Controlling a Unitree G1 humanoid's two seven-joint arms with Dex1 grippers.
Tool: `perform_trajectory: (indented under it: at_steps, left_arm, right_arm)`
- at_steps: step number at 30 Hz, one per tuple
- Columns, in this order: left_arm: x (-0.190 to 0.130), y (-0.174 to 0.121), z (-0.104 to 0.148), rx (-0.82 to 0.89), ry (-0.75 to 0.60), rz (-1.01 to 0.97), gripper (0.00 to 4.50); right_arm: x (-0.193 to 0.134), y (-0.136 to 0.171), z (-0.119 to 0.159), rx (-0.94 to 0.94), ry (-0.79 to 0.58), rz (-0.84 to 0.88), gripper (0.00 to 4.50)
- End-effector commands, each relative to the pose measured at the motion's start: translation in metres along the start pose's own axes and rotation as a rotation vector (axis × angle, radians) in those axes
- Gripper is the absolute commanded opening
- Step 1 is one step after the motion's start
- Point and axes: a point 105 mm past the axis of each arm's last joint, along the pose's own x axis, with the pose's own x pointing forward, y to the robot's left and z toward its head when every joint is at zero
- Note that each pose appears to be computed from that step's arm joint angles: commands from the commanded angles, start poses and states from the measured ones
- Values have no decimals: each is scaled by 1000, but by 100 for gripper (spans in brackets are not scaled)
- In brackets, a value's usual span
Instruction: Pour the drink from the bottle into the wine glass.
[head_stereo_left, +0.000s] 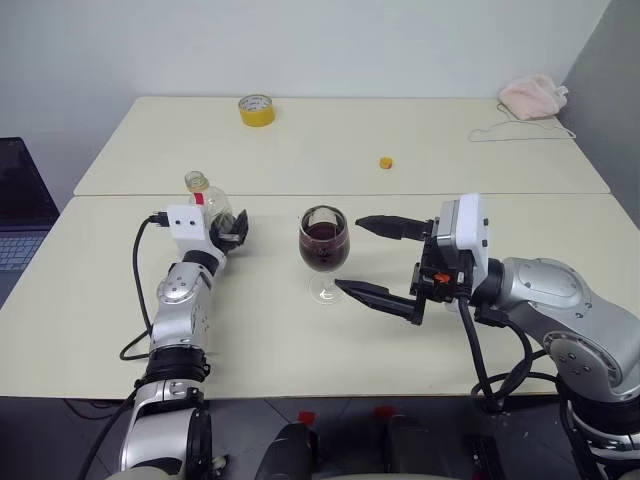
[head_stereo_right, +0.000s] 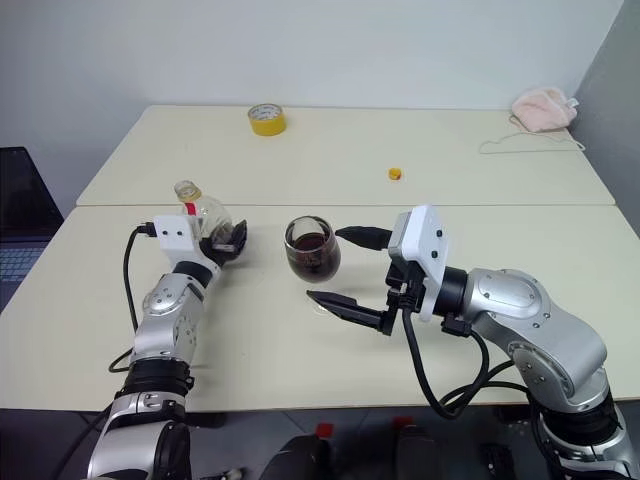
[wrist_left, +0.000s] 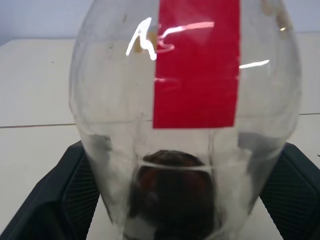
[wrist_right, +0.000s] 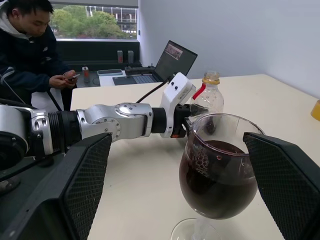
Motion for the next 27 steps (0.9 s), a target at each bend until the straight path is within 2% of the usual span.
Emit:
perform_trajectory:
  at_steps: [1, 8, 16, 22, 27]
  left_arm:
    - [-2, 3, 13, 3, -56, -4, 448]
    - [-10, 10, 14, 21, -60, 4, 448]
    - [-35, 18, 26, 49, -98, 13, 448]
    - [-53, 16, 32, 45, -79, -21, 448]
    - [-65, 12, 34, 44, -32, -17, 448]
  right_arm:
    - [0, 4, 13, -53, -34, 7, 450]
    - [-1, 3, 12, -52, -31, -2, 450]
    - [-9, -7, 2, -10, -32, -40, 450]
    - [-26, -18, -1, 26, -56, -124, 450]
    - [-48, -27, -21, 72, -62, -220, 450]
